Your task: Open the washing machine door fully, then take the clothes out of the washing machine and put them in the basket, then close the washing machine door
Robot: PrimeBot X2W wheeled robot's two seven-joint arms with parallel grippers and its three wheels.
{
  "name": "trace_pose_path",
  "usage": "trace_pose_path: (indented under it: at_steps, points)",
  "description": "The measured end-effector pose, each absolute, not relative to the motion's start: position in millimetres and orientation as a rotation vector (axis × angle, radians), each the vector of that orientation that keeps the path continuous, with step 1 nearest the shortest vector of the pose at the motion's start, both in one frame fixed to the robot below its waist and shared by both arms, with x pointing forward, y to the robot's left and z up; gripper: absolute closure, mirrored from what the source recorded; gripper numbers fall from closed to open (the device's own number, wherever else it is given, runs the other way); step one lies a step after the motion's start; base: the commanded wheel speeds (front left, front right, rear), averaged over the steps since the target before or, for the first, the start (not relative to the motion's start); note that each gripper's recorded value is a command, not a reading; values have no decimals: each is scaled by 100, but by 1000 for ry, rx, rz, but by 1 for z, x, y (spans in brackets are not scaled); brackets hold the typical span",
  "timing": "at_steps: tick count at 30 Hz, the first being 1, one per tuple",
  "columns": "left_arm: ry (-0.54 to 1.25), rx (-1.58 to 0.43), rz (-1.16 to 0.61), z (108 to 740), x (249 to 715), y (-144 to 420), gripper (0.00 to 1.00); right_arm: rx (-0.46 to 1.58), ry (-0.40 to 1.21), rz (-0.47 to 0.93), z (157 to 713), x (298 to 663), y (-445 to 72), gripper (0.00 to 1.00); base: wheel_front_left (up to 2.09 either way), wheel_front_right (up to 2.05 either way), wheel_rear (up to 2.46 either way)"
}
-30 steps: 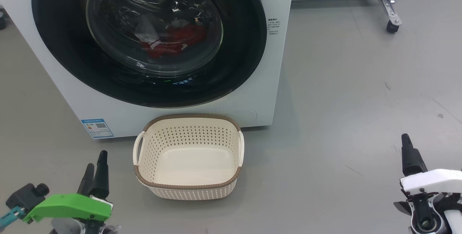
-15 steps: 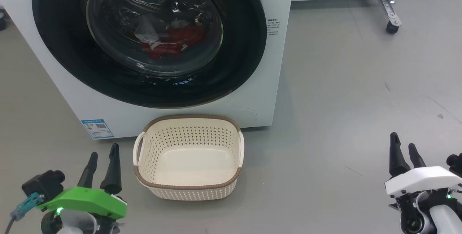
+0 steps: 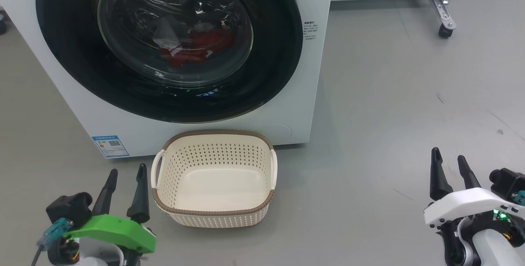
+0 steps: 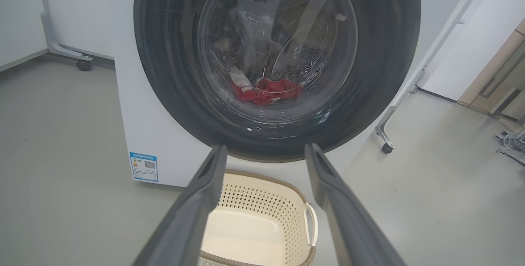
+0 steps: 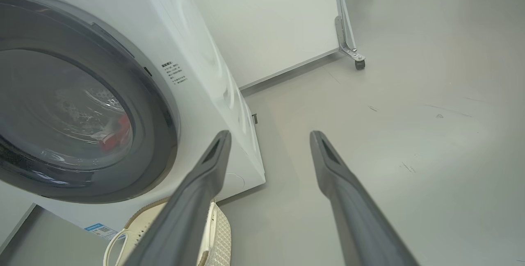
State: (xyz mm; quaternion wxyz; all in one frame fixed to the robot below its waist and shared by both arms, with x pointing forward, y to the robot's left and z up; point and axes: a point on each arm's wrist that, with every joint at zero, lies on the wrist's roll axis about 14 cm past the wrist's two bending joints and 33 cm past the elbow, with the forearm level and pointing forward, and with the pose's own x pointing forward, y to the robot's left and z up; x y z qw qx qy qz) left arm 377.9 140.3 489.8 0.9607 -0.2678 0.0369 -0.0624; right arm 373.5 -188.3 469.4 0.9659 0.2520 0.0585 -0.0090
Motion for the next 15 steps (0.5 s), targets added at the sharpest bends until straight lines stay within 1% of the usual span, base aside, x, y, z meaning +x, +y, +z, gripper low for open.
trace_pose_path:
  at_steps: [15]
  points:
    - [31,-353,-150,492,376,134,0,281,77,59,477,375,-172,0,0,0,0]
